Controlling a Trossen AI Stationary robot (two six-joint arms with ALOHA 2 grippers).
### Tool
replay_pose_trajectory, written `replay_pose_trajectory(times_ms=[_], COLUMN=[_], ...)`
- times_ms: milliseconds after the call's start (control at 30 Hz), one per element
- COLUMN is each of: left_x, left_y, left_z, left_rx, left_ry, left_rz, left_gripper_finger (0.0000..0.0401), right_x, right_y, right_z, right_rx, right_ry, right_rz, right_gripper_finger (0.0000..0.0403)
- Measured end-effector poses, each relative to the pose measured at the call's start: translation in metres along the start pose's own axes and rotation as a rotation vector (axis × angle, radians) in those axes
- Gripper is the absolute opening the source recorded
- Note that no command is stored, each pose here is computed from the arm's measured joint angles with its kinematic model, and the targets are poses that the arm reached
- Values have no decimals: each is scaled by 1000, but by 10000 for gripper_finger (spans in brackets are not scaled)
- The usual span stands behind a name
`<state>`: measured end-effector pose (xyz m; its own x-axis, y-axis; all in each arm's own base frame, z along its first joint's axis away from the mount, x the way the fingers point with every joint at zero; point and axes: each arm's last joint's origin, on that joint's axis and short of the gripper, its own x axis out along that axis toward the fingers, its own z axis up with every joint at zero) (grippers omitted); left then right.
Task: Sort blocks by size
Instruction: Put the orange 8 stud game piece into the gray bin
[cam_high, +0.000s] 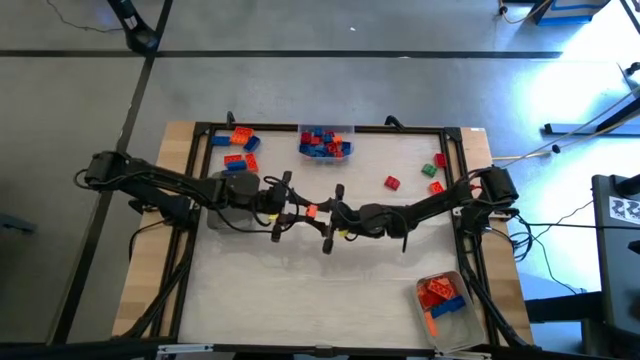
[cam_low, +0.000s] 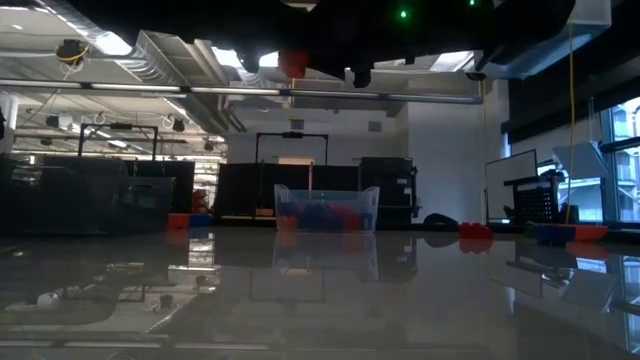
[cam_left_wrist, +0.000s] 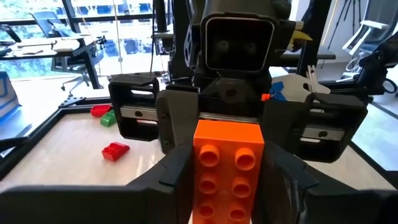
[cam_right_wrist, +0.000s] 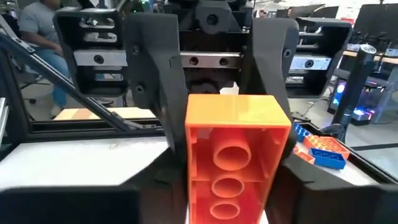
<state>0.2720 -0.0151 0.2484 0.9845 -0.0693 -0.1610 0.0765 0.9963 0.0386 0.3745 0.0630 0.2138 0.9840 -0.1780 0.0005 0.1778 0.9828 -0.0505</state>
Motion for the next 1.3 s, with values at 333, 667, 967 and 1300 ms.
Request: replay_pose_trajectory(times_ms=[333, 667, 967, 1300], left_x=[0, -30, -78, -97], left_y=[0, 4, 10, 16], left_z=[-1, 11, 19, 12], left_rx=[-2, -3, -11, -47], left_ry=[14, 78, 160, 266], left_rz=[-4, 52, 137, 190], left_gripper_finger=[177, 238, 231, 226], right_x=[0, -3, -21, -78], right_y=[1, -1, -6, 4], right_z=[-1, 2, 38, 62], right_rx=[-49, -106, -153, -41], right_ry=[8, 28, 26, 300], right_rz=[3, -12, -76, -39], right_gripper_finger=[136, 136, 136, 136])
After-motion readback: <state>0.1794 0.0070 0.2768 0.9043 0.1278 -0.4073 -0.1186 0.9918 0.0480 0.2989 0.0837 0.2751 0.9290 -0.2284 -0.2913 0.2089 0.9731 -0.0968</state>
